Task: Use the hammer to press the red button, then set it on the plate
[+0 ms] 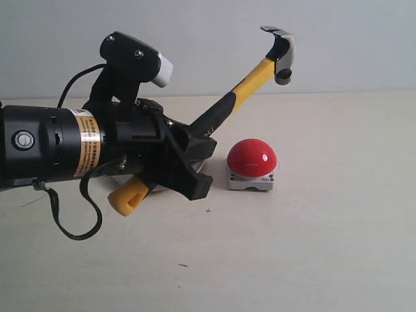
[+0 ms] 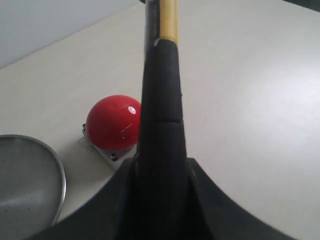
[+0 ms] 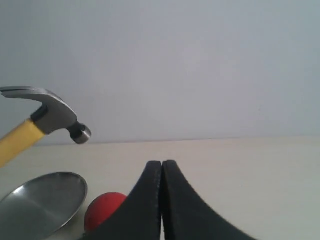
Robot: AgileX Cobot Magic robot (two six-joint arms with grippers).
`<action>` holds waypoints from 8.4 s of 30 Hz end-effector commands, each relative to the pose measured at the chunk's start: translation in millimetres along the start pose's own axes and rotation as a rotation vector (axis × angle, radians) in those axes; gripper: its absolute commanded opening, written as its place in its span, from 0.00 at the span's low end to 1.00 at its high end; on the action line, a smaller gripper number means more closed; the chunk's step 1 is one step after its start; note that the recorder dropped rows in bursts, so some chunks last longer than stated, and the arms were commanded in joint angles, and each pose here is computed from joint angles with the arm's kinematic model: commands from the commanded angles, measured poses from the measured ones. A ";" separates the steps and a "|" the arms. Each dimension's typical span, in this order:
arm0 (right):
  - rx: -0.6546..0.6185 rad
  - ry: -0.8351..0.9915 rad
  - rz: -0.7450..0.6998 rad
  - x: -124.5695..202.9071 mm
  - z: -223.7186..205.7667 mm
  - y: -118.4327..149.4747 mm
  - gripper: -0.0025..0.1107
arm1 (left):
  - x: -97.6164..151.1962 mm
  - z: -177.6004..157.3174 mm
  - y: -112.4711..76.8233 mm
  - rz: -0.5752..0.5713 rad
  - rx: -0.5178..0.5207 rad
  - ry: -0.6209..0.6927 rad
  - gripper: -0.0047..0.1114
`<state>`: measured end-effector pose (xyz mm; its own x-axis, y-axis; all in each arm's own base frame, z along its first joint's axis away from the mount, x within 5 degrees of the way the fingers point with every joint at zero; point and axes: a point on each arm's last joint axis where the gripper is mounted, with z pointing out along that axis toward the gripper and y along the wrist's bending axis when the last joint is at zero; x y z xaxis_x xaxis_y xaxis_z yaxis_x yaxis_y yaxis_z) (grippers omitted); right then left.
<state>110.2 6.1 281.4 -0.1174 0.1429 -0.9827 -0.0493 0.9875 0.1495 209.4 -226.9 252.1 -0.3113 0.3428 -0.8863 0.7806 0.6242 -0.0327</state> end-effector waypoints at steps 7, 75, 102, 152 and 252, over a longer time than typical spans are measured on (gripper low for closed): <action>-0.077 -0.173 0.006 13.9 -42.2 5.2 0.02 | -4.0 -5.8 -4.7 0.022 0.041 -0.043 0.04; -0.110 0.045 -0.151 93.3 -40.8 -0.7 0.02 | 67.5 77.7 31.2 -0.231 -0.027 0.219 0.04; -0.110 0.045 -0.151 93.3 -40.8 -0.7 0.02 | 0.6 -106.6 93.1 -0.604 -0.349 -0.315 0.04; -0.110 0.045 -0.151 93.3 -40.8 -0.7 0.02 | 117.6 -38.9 206.8 -1.079 -0.020 -0.242 0.04; -0.110 0.045 -0.151 93.3 -40.8 -0.7 0.02 | 89.5 -244.7 25.1 -0.156 -0.770 -0.760 0.04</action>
<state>59.4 15.9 194.8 -0.1489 -0.0169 -0.9887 -0.1758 0.9844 0.0097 74.8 -11.0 286.6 0.2418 -0.1310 -0.9614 0.1520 0.9837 -0.0958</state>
